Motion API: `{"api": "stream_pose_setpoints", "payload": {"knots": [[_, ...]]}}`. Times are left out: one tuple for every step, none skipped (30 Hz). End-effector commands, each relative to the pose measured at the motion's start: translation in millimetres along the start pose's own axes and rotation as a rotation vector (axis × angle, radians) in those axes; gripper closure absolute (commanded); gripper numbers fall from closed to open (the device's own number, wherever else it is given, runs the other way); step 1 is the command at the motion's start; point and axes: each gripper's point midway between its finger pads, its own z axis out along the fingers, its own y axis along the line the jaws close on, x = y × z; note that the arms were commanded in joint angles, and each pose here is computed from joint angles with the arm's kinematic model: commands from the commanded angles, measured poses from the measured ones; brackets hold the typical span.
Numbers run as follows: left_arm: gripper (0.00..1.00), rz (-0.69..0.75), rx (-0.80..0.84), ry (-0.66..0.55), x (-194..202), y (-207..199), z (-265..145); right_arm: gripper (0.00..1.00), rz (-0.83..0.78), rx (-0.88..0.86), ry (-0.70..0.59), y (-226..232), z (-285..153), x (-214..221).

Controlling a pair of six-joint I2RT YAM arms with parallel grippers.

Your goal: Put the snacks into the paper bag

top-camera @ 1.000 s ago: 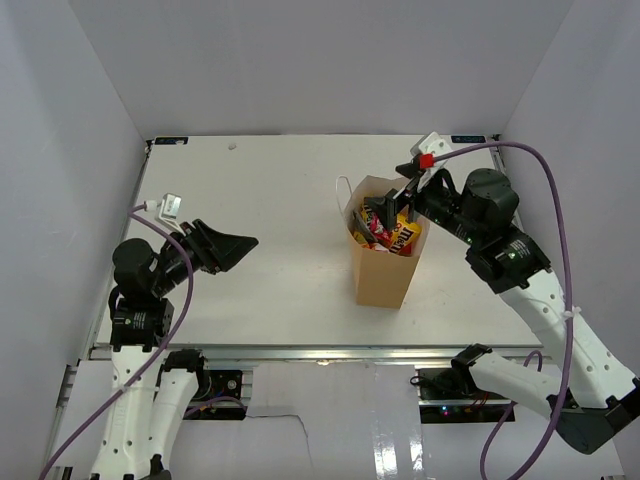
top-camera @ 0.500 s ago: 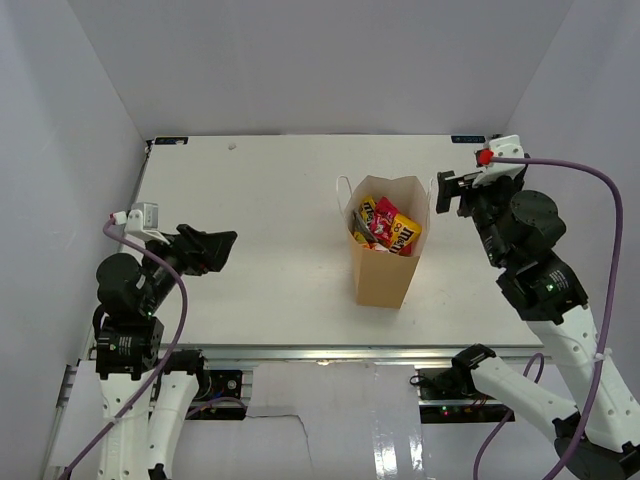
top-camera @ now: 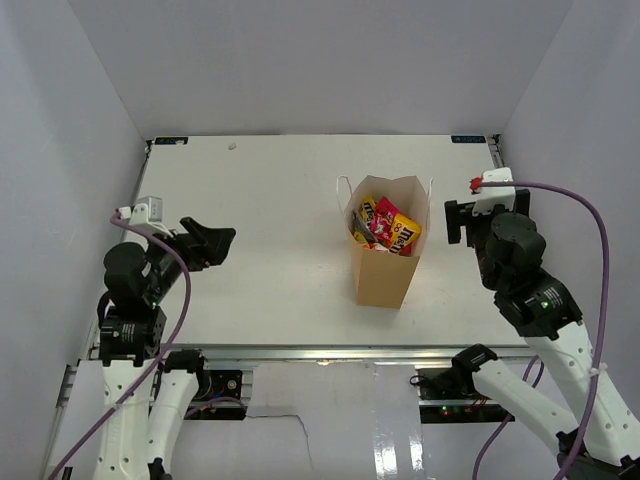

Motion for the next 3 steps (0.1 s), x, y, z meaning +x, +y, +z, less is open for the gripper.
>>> {"api": "stream_pose_setpoints", "payload": {"knots": [[0.02, 0.001, 0.004, 0.0, -1.9, -0.8, 2.8, 0.1, 0.033, 0.002, -0.01, -2.9, -5.7, -1.0], [0.02, -0.002, 0.003, 0.005, -1.0, -0.2, 4.0, 0.1, 0.032, -0.006, -0.001, -1.4, -6.0, 1.5], [0.02, 0.0, 0.006, 0.006, -1.2, -0.6, 4.5, 0.1, 0.032, -0.012, -0.001, -0.3, -6.4, 1.7]]}}
